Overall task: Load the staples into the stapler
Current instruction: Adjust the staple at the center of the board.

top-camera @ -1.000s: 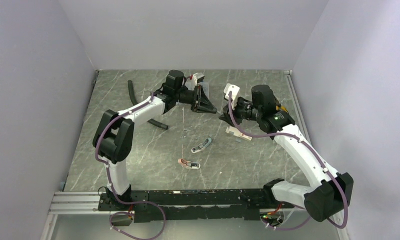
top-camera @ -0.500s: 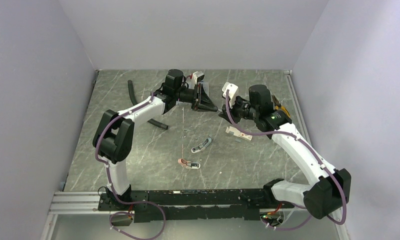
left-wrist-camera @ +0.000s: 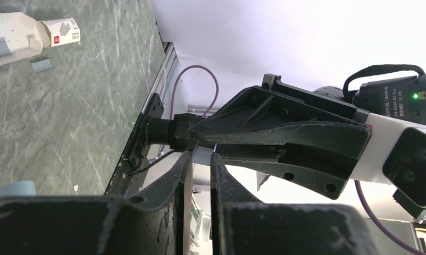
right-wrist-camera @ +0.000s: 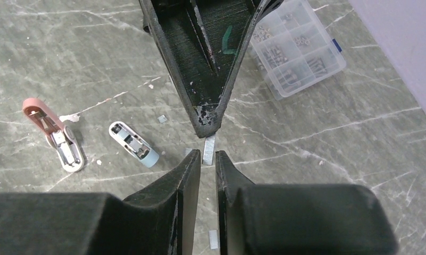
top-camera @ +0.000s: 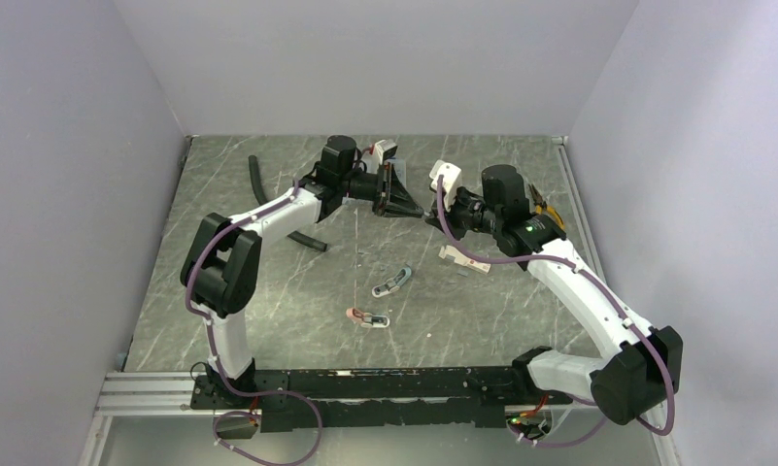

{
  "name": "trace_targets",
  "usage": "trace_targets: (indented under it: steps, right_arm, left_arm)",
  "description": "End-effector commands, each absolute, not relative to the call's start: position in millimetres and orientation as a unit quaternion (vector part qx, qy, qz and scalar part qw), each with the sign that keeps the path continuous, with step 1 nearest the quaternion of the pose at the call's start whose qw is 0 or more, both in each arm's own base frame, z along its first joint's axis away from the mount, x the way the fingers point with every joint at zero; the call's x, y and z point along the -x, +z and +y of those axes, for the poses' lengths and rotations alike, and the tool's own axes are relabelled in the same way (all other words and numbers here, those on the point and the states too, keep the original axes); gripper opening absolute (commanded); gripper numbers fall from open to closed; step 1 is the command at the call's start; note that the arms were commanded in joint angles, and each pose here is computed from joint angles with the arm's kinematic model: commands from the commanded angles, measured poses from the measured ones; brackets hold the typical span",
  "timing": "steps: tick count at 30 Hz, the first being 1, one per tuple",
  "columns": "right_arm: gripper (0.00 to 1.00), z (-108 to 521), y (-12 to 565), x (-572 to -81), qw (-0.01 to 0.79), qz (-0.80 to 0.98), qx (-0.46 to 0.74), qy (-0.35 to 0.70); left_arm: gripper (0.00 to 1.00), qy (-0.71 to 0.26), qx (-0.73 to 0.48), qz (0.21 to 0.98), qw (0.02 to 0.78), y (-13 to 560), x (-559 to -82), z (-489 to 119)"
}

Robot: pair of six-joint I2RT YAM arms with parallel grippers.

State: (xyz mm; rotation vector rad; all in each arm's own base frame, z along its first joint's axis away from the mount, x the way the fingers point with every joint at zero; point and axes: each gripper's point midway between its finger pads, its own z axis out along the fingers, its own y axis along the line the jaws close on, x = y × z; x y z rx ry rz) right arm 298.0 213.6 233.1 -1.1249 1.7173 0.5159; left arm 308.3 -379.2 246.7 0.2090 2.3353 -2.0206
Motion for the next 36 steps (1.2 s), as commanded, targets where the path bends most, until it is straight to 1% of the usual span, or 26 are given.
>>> trace_targets:
  steps: [1,10,15,17,22,26,28,31,33,36]
  right_arm:
    - [0.20,215,249,-305,0.519,0.692,0.460,0.201]
    - [0.11,215,250,-305,0.521,0.692,0.457,0.200]
    - [0.06,216,250,-304,0.520,0.692,0.458,0.202]
    - [0.05,216,250,-304,0.520,0.692,0.457,0.203]
    - [0.03,215,251,-304,0.522,0.693,0.455,0.202]
    - [0.02,216,248,-301,0.513,0.697,0.455,0.210]
    - [0.01,216,246,-297,0.506,0.699,0.456,0.218]
    - [0.00,216,240,-289,0.488,0.706,0.456,0.235]
    - [0.00,217,233,-278,0.465,0.714,0.456,0.257]
    - [0.00,225,221,-258,0.414,0.724,0.455,0.313]
  left_arm:
    - [0.03,-0.664,-0.087,0.742,0.030,258,-304,-379]
    - [0.03,-0.665,-0.088,0.741,0.032,260,-304,-379]
    - [0.07,-0.666,-0.089,0.740,0.033,261,-305,-380]
    - [0.12,-0.665,-0.090,0.740,0.035,262,-305,-379]
    - [0.28,-0.662,-0.100,0.741,0.046,264,-306,-378]
    - [0.46,-0.648,-0.113,0.749,0.073,266,-312,-371]
    - [0.54,-0.633,-0.127,0.756,0.103,268,-318,-362]
    - [0.63,-0.602,-0.175,0.759,0.175,279,-327,-345]
    - [0.66,-0.574,-0.226,0.753,0.231,287,-329,-330]
    - [0.68,-0.521,-0.336,0.717,0.320,292,-322,-314]
